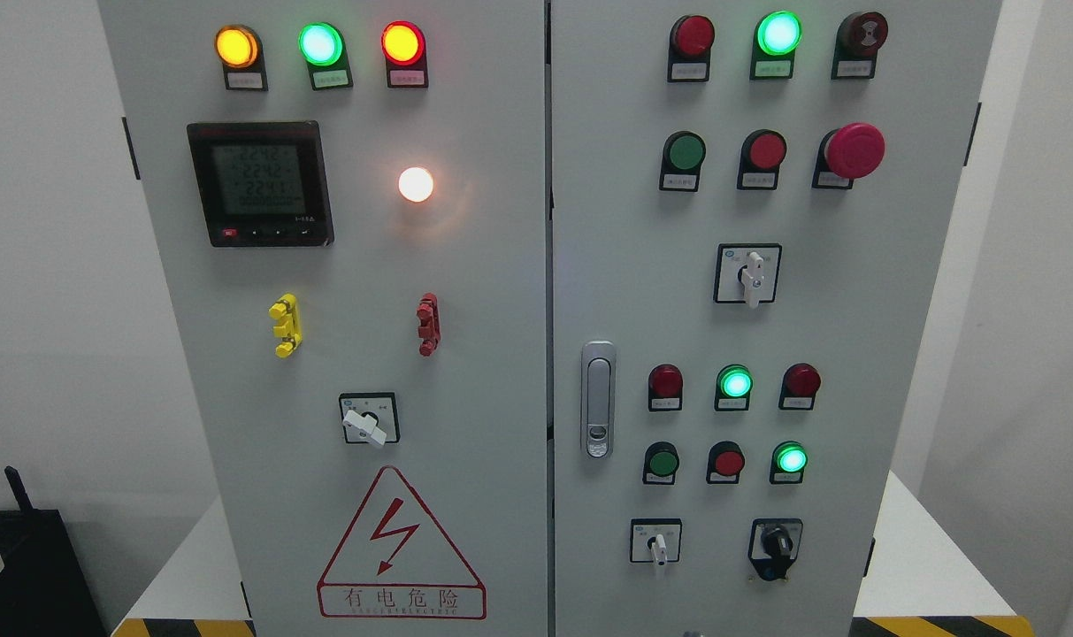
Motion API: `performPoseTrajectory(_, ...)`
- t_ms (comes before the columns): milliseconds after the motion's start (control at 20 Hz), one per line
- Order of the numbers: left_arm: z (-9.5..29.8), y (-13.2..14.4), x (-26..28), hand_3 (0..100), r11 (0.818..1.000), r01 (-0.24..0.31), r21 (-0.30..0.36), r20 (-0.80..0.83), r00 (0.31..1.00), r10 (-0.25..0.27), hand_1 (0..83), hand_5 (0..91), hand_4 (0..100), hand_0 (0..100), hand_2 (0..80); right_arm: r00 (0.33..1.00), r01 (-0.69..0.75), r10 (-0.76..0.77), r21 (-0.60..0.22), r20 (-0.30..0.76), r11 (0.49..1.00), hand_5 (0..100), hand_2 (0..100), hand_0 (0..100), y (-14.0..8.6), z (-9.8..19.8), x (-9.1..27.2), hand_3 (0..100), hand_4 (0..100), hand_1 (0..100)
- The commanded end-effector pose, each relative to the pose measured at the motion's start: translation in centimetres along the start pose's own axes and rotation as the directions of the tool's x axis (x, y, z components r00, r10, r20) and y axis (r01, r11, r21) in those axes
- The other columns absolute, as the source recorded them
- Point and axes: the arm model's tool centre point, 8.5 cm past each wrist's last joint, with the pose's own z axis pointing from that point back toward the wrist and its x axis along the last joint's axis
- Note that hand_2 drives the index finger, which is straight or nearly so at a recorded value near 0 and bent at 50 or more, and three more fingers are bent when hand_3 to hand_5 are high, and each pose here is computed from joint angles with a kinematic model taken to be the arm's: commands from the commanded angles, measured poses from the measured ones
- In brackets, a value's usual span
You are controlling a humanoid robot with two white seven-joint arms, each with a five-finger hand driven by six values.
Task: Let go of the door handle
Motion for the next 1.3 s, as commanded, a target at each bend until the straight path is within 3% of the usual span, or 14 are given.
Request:
performPoseTrajectory(0, 0.09, 0.07, -0.53, 0, 1.000, -0.013, 0.004, -0.015, 1.000, 0.013, 38.9, 0.0, 0, 12, 0.0, 1.000, 0.023, -0.023, -0.005, 0.009, 1.000, 0, 0, 42, 0.75, -0.22, 0.11, 4, 0, 4)
performPoseTrajectory(1052, 0.09, 0.07, -0.53, 0, 1.000, -0.013, 0.004, -0.015, 1.000, 0.013, 38.9, 0.0, 0, 12, 0.0, 1.000, 0.003, -0.003, -0.007, 0.008, 1.000, 0, 0, 41, 0.77, -0.23, 0.11, 6, 0, 6)
performPoseTrajectory(1252, 0.10, 0.08, -0.62, 0, 1.000, -0.013, 0.004, -0.016, 1.000, 0.013, 38.9, 0.0, 0, 12, 0.0, 0.996, -0.086, 0.086, -0.003, 0.018, 0.996, 0, 0, 42, 0.86, -0.49, 0.38, 2, 0, 8)
